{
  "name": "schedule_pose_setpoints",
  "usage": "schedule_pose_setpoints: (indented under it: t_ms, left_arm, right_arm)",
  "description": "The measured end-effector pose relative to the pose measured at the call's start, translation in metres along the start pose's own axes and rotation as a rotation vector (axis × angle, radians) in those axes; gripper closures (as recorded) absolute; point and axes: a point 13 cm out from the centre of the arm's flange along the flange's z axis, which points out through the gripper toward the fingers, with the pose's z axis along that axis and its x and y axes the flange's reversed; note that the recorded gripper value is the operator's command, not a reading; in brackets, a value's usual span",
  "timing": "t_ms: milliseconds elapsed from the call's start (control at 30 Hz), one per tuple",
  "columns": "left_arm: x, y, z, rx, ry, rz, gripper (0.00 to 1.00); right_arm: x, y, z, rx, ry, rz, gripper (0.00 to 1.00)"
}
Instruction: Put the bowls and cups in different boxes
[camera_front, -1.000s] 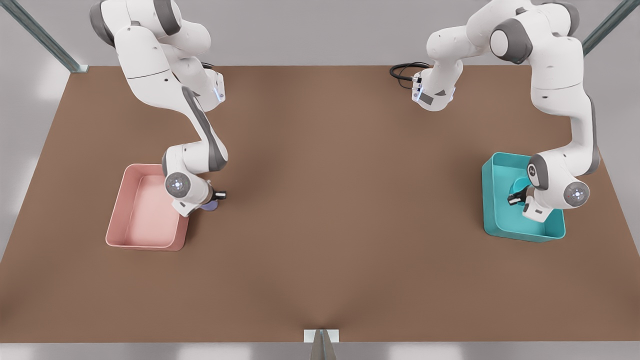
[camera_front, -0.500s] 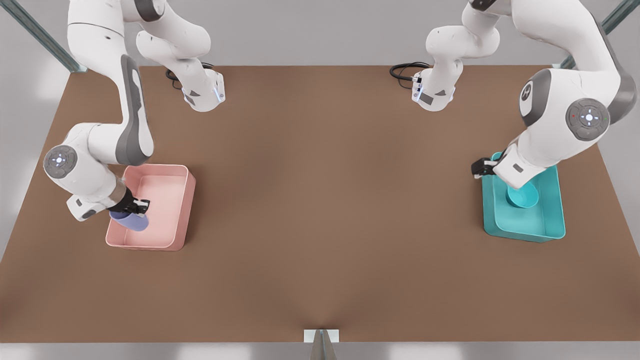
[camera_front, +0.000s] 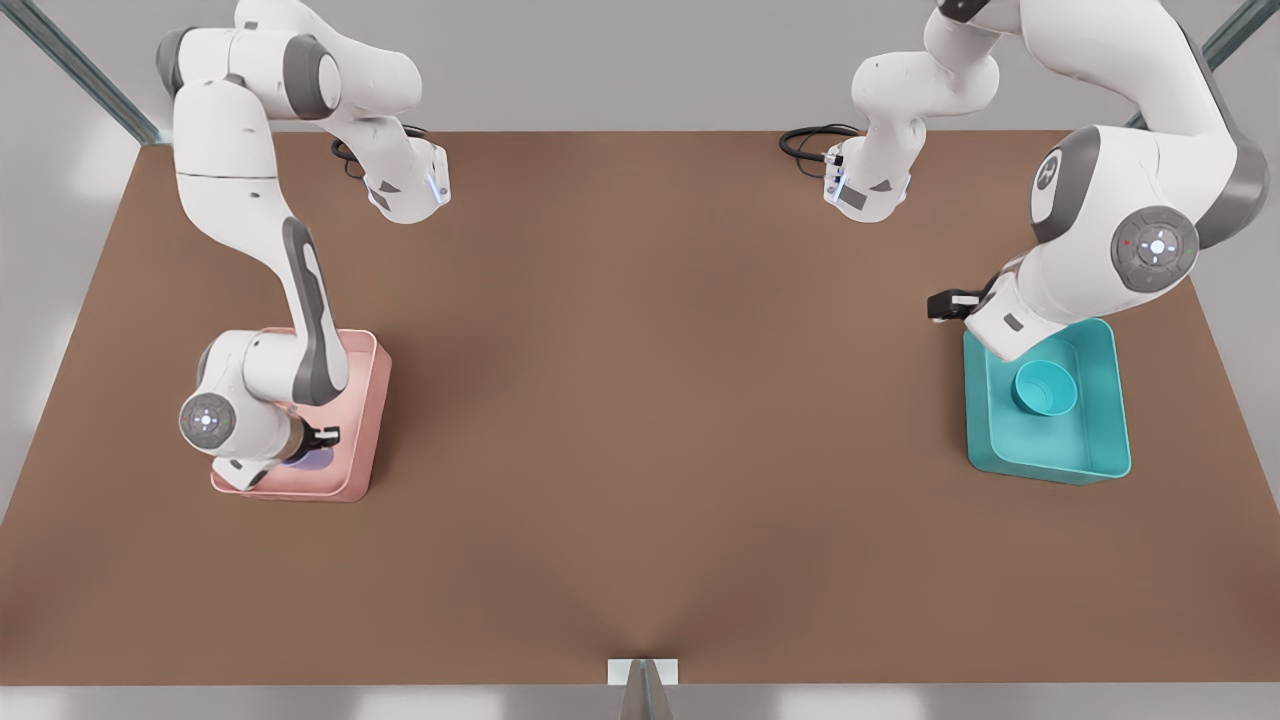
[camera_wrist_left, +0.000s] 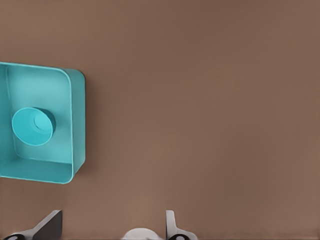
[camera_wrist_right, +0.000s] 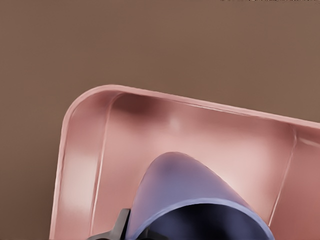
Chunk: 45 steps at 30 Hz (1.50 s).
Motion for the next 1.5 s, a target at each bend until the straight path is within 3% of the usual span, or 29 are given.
schedule_pose_setpoints:
  t_ms: [267, 300, 333, 367, 800, 967, 1200, 1500]
  left_arm:
    - [0.002, -0.001, 0.001, -0.006, 0.01, -0.005, 0.0]
    - [0.002, -0.001, 0.001, -0.007, 0.01, -0.005, 0.0]
    - [0.002, -0.001, 0.001, -0.008, 0.01, -0.006, 0.0]
    - [0.002, -0.001, 0.001, -0.008, 0.01, -0.006, 0.0]
    - [-0.002, 0.004, 0.003, -0.009, 0.013, -0.015, 0.0]
    - [0.0, 0.0, 0.002, -0.01, 0.013, -0.011, 0.0]
    - [-0.001, 0.003, 0.005, -0.01, 0.019, -0.016, 0.0]
    - [-0.001, 0.003, 0.005, -0.011, 0.019, -0.018, 0.0]
  right_arm:
    - [-0.01, -0.001, 0.022, 0.009, -0.017, -0.048, 0.79]
    - [-0.011, -0.001, 0.023, 0.01, -0.02, -0.052, 0.74]
    - [-0.012, -0.001, 0.023, 0.012, -0.023, -0.057, 0.33]
    - [-0.013, -0.002, 0.025, 0.017, -0.023, -0.06, 0.0]
    - [-0.022, 0.006, -0.012, 0.026, -0.065, -0.063, 0.0]
    - [-0.045, 0.044, -0.166, -0.011, -0.184, -0.087, 0.0]
    - [0.061, 0.058, -0.309, -0.106, -0.139, -0.026, 0.0]
    - [0.115, 0.069, -0.306, -0.142, 0.01, 0.047, 0.0]
